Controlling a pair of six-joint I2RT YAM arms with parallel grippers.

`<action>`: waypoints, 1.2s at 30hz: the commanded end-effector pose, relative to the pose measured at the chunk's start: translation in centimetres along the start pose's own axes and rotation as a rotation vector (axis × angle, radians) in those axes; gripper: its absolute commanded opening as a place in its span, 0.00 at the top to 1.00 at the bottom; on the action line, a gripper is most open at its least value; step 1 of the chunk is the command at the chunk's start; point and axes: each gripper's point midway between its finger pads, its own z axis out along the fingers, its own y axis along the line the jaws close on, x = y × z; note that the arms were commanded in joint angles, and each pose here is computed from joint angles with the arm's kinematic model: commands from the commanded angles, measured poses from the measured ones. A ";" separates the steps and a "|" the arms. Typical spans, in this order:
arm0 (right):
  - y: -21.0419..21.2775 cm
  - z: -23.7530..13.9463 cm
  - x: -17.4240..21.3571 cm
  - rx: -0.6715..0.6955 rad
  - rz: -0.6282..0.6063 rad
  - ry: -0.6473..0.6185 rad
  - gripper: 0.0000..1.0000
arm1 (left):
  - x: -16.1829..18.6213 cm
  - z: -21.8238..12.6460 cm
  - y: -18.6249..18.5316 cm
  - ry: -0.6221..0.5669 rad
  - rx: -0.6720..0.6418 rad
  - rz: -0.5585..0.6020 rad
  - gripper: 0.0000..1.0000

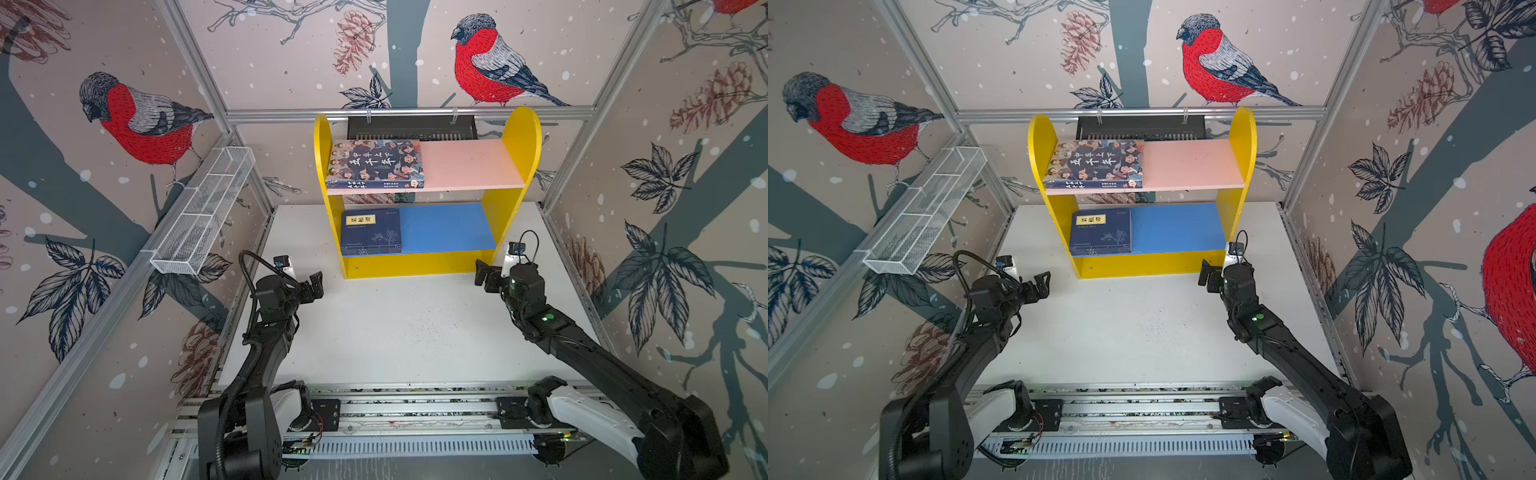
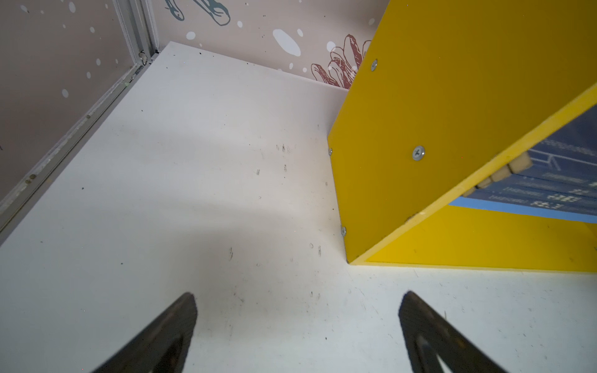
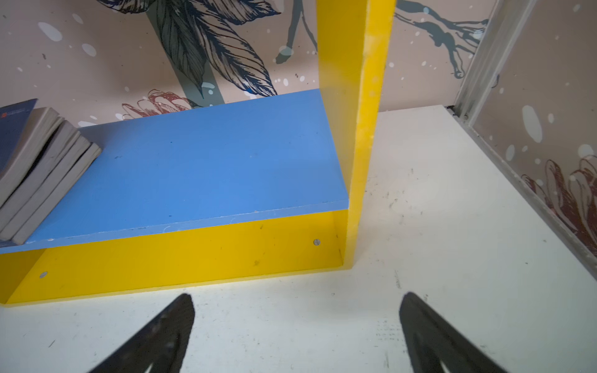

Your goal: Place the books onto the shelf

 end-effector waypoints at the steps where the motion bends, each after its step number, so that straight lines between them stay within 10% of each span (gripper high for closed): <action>1: -1.5 0.1 -0.8 0.071 -0.014 -0.064 0.00 | -2.4 0.6 -0.4 -0.132 0.043 0.034 0.02; 19: -13.9 -0.7 2.0 0.340 0.073 -0.323 0.00 | -2.6 0.3 0.0 -0.360 0.074 0.107 0.02; 36: -13.8 0.1 3.4 0.271 0.054 -0.374 0.00 | -1.8 -3.2 -1.9 -0.519 0.171 0.170 0.01</action>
